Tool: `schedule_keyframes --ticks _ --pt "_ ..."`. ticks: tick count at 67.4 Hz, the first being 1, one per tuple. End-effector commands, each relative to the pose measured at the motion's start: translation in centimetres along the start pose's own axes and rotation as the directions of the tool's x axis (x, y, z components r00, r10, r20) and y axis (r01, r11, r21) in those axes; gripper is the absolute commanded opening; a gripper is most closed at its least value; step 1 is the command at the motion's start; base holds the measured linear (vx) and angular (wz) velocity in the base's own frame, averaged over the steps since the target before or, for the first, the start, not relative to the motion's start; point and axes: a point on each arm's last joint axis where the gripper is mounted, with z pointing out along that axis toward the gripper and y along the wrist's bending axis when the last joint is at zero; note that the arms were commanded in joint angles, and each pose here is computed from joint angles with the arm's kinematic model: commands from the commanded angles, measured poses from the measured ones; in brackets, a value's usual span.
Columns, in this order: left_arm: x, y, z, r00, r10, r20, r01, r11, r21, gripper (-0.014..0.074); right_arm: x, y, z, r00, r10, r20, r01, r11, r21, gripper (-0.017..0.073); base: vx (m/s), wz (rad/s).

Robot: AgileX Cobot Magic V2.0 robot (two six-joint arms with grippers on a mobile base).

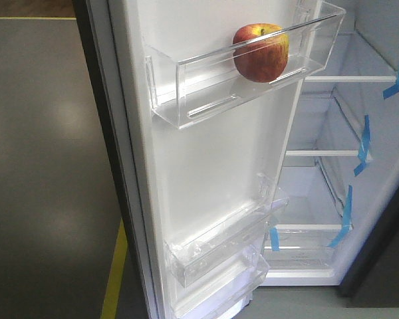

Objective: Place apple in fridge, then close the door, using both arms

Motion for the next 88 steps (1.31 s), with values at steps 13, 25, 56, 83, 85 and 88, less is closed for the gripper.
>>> schedule_keyframes --ticks 13,25,56,83,85,88 --pt "-3.8 -0.7 -0.4 0.984 -0.077 0.159 0.072 0.997 0.037 -0.0006 -0.2 -0.1 -0.6 1.0 -0.017 0.01 0.016 1.0 0.013 0.0472 0.0 0.0" --pt "-8.3 -1.6 0.9 0.999 -0.041 0.022 0.041 0.999 0.005 -0.0006 -0.2 -0.1 -0.6 1.0 -0.017 0.01 0.016 1.0 0.013 0.047 0.0 0.0" --pt "-14.6 -2.8 12.3 0.836 0.095 -0.541 -0.127 0.992 -0.023 -0.0006 -0.2 -0.1 -0.6 1.0 -0.015 0.01 0.015 1.0 0.012 0.047 0.0 0.0" --pt "-14.1 -3.1 22.8 0.696 0.101 -0.711 -0.12 0.993 0.023 -0.0006 -0.2 -0.1 -0.6 1.0 -0.015 0.01 0.015 1.0 0.012 0.047 0.0 0.0" --pt "-14.2 -3.3 23.4 0.7 0.107 -0.706 -0.115 0.993 0.036 -0.0006 -0.2 -0.1 -0.6 1.0 -0.015 0.01 0.015 1.0 0.012 0.047 0.0 0.0" --pt "-14.1 -3.4 24.4 0.699 0.111 -0.706 -0.104 0.993 0.054 -0.0006 -0.2 -0.1 -0.6 1.0 -0.015 0.01 0.015 1.0 0.012 0.047 0.0 0.0"
